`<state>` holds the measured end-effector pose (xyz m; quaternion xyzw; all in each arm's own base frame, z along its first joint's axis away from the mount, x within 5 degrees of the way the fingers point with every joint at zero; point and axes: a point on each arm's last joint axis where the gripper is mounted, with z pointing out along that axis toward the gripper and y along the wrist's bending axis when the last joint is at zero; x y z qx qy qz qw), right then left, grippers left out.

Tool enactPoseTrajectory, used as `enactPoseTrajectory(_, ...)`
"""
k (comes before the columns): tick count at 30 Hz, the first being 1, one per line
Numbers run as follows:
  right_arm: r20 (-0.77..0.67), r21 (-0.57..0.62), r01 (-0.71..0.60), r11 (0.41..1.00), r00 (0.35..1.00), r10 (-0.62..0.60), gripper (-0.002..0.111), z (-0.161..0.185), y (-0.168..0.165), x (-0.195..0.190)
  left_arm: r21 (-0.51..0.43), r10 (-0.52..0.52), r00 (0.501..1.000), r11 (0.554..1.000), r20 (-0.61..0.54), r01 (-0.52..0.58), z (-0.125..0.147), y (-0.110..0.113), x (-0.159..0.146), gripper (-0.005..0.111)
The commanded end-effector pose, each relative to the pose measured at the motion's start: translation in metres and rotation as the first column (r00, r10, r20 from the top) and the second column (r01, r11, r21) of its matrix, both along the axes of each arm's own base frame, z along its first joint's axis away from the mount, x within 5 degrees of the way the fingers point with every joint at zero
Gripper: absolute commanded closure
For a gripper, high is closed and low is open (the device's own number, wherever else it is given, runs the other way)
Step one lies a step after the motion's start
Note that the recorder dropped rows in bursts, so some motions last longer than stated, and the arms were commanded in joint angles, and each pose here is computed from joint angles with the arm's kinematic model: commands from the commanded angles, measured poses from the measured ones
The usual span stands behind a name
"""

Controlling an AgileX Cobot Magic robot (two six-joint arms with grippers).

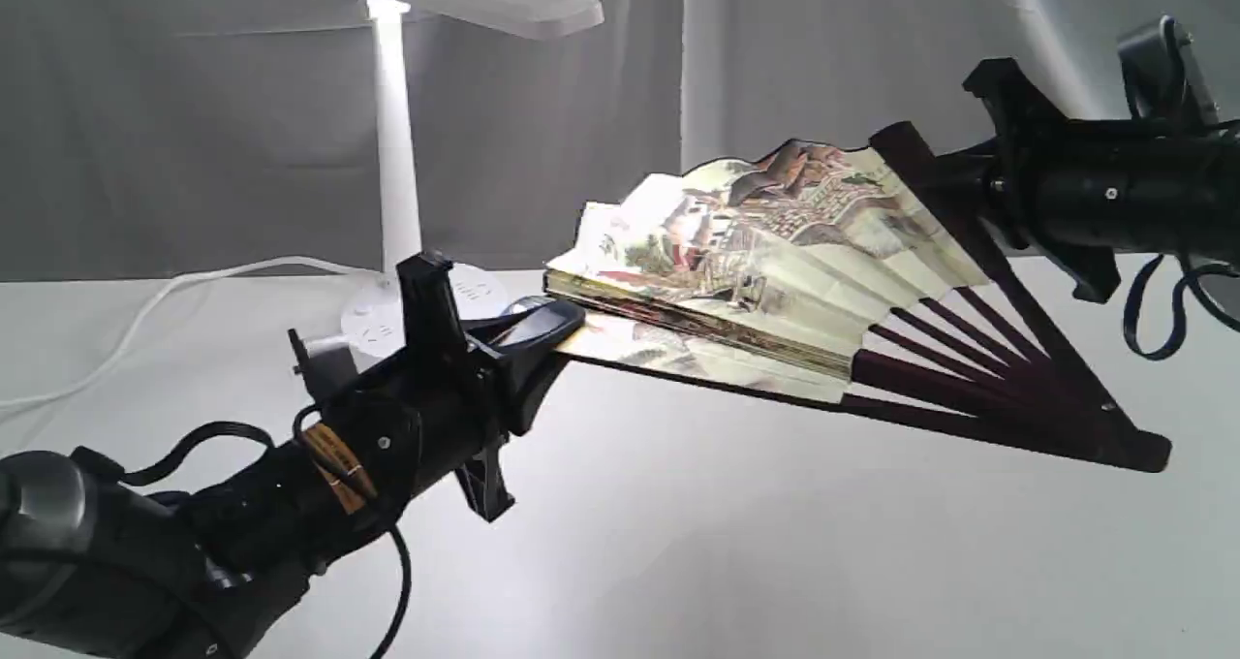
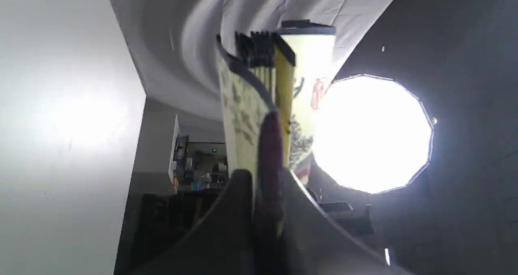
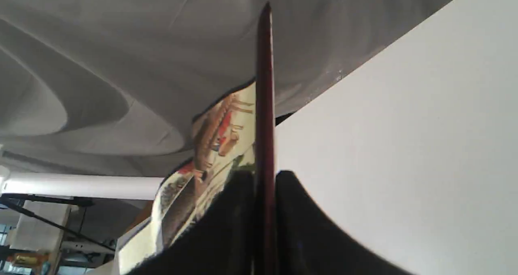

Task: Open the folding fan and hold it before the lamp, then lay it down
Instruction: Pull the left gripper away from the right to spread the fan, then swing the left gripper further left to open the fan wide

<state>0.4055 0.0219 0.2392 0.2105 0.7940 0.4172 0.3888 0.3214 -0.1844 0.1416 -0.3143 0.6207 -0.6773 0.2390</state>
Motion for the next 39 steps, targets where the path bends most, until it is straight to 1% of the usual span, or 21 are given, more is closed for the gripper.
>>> enactPoseTrajectory(1,0.012,-0.049,0.045,0.998,0.999,-0.045,0.108,0.002,-0.015,0.000,-0.034,0.082,0.996,0.996,0.042,-0.081,0.016,0.005,-0.005,0.107)
enactPoseTrajectory(6,0.022,-0.025,0.073,0.997,0.997,-0.073,0.108,0.004,-0.039,-0.002,-0.036,0.126,0.991,0.992,0.050,-0.124,0.022,0.000,-0.017,0.107)
enactPoseTrajectory(9,0.031,-0.006,0.085,0.996,0.996,-0.085,0.108,0.005,-0.054,-0.004,-0.054,0.171,0.985,0.984,0.022,-0.169,0.021,-0.004,-0.023,0.107)
enactPoseTrajectory(12,0.035,0.002,0.113,0.994,0.993,-0.113,0.108,0.006,-0.069,-0.006,-0.051,0.221,0.975,0.974,0.010,-0.220,0.019,-0.008,-0.029,0.107)
enactPoseTrajectory(15,0.020,0.031,0.143,0.989,0.989,-0.143,0.108,0.006,-0.082,-0.008,-0.036,0.228,0.973,0.973,0.019,-0.227,0.019,-0.017,-0.036,0.107)
enactPoseTrajectory(19,0.021,0.035,0.172,0.984,0.985,-0.173,0.108,0.006,-0.097,-0.011,-0.064,0.291,0.957,0.954,-0.020,-0.292,0.018,-0.023,-0.043,0.107)
enactPoseTrajectory(23,0.022,0.038,0.187,0.982,0.982,-0.188,0.108,0.007,-0.105,-0.013,-0.049,0.323,0.946,0.945,-0.017,-0.323,0.017,-0.027,-0.047,0.107)
enactPoseTrajectory(25,0.021,0.036,0.197,0.980,0.980,-0.198,0.108,0.007,-0.108,-0.014,-0.054,0.344,0.938,0.937,-0.029,-0.346,0.017,-0.028,-0.049,0.107)
enactPoseTrajectory(28,0.016,0.031,0.224,0.974,0.974,-0.224,0.108,0.006,-0.114,-0.014,-0.067,0.400,0.915,0.913,-0.053,-0.403,0.017,-0.026,-0.050,0.107)
enactPoseTrajectory(30,0.009,0.033,0.246,0.969,0.969,-0.247,0.108,0.006,-0.120,-0.016,-0.047,0.403,0.915,0.914,-0.025,-0.404,0.020,-0.026,-0.050,0.107)
enactPoseTrajectory(33,0.010,0.034,0.269,0.963,0.963,-0.269,0.108,0.006,-0.129,-0.018,-0.044,0.408,0.913,0.912,-0.002,-0.408,0.025,-0.025,-0.050,0.107)
enactPoseTrajectory(39,0.009,0.032,0.317,0.948,0.948,-0.317,0.108,0.006,-0.149,-0.024,-0.057,0.436,0.900,0.898,-0.006,-0.436,0.031,-0.019,-0.052,0.107)
